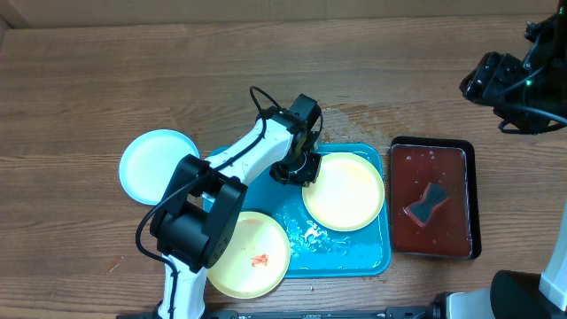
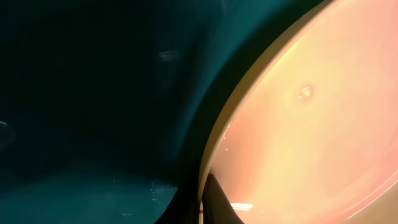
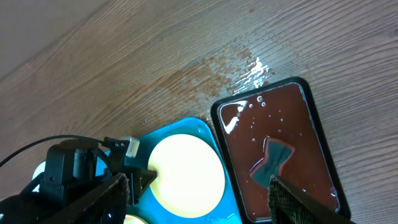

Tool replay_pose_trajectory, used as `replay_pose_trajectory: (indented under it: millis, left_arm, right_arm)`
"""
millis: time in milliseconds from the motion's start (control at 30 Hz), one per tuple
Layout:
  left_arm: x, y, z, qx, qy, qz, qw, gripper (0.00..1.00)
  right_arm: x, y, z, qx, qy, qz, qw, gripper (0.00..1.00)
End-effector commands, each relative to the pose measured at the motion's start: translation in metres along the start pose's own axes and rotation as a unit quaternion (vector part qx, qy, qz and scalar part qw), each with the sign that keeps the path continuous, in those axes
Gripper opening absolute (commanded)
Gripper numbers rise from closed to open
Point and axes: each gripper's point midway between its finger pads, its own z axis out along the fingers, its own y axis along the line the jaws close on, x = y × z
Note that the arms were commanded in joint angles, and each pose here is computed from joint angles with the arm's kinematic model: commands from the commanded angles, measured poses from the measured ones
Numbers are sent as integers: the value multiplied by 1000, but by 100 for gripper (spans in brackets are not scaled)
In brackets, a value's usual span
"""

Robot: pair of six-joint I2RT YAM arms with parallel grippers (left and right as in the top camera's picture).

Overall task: Clean dirty plates on tray and stack at the side
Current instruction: 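Lift the yellow plate with the left gripper and tilt it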

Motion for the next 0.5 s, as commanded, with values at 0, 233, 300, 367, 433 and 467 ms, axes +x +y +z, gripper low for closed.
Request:
replay_pose_trajectory:
  millis: [0,233,300,367,433,467]
  left_arm:
    - [0,-1,4,6,6,-11,1000,4]
    - [-8,-8,-31,19,-36,-4,999,4]
    - [-10,-12,-44,22,-53,-1,998,4]
    - [-12,-16,-59,28,-72,4,997,4]
    - [-13,-20,-74,34,-89,8,995,4]
    - [-13,-22,-82,38,-98,9,994,4]
  right_arm:
    - [-2,4,-6,-7,-11,-8,1000,73]
    - [-3,4,-6,-7,-13,-8,1000,73]
    - [-4,5,-6,-8,-14,-9,1000,74]
    - [-4,5,-6,-8,-15,-9,1000,74]
    - [-4,5,-6,-8,-15,-9,1000,74]
    - [-4,5,-6,-8,-15,-9,1000,74]
